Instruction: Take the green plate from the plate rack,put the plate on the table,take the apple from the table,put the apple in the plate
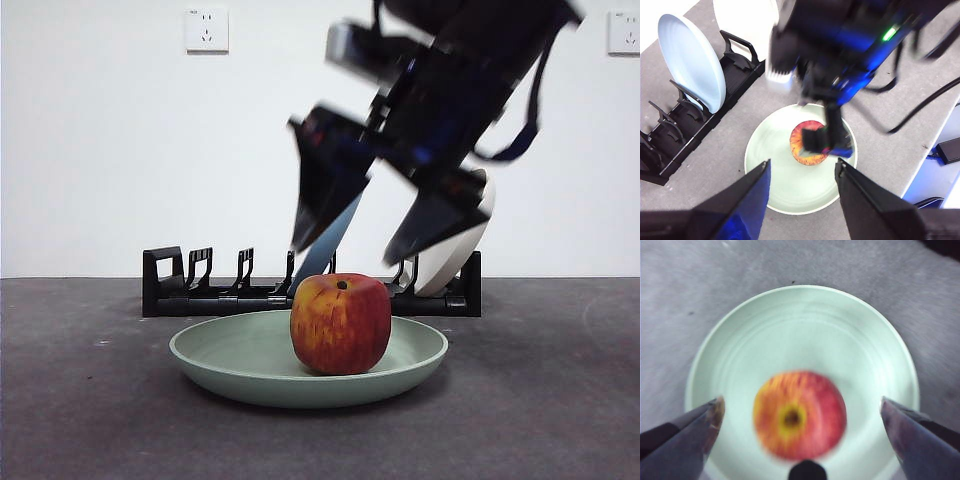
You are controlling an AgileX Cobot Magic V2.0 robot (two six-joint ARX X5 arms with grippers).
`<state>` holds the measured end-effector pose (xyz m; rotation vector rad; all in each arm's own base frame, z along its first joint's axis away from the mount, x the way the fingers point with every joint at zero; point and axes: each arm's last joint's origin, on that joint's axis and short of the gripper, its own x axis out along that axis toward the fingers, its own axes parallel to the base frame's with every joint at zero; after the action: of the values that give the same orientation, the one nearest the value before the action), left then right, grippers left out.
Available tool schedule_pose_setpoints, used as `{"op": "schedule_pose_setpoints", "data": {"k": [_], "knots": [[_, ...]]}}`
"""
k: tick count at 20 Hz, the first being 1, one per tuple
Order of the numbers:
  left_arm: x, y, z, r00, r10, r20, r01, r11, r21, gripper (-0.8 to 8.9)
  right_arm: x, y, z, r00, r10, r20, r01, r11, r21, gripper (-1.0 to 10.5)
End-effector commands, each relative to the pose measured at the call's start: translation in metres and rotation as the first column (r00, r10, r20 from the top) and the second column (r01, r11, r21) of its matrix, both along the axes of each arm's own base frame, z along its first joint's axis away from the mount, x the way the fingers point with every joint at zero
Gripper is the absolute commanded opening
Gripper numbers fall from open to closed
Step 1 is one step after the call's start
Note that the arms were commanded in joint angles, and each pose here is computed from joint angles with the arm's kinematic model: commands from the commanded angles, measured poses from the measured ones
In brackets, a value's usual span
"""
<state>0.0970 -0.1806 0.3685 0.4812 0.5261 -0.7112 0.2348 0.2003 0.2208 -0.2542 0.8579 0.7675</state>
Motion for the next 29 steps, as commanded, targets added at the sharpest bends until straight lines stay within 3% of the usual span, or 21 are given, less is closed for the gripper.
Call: {"op": "schedule_pose_setpoints", "data": {"k": [1,6,12,16,18,19,29], "knots": [[0.000,-0.001,-0.002,1.000,0.005,-0.008,-0.005,1.000,-0.005,2.20,-0.015,-0.012,0.023,1.000,-0.007,0.002,0.007,1.000,0.010,6.0],[-0.001,-0.001,-0.002,0.999,-0.024,-0.032,0.024,1.000,-0.014,2.20,-0.066,-0.053,0.068,0.999,0.009,-0.039,-0.009,1.000,0.006,6.0],[-0.004,-0.002,-0.005,0.987,-0.113,-0.113,0.110,0.993,-0.030,2.20,-0.119,-0.095,0.092,0.993,0.025,-0.117,-0.023,0.999,0.024,5.6],[-0.006,-0.001,-0.007,0.982,-0.128,-0.142,0.127,0.992,-0.015,1.90,-0.131,-0.106,0.095,0.992,0.014,-0.127,-0.011,1.000,0.025,1.8],[-0.006,0.000,-0.007,0.981,-0.127,-0.146,0.127,0.992,-0.009,0.34,-0.134,-0.108,0.097,0.993,0.015,-0.118,-0.011,0.999,0.033,0.0],[-0.006,0.000,-0.007,0.981,-0.126,-0.146,0.126,0.992,-0.009,-0.22,-0.135,-0.109,0.098,0.993,0.015,-0.113,-0.011,0.999,0.037,-0.1],[-0.006,0.000,-0.007,0.982,-0.122,-0.142,0.122,0.993,-0.006,-0.03,-0.135,-0.109,0.098,0.994,0.011,-0.111,-0.007,0.999,0.038,0.0]]}}
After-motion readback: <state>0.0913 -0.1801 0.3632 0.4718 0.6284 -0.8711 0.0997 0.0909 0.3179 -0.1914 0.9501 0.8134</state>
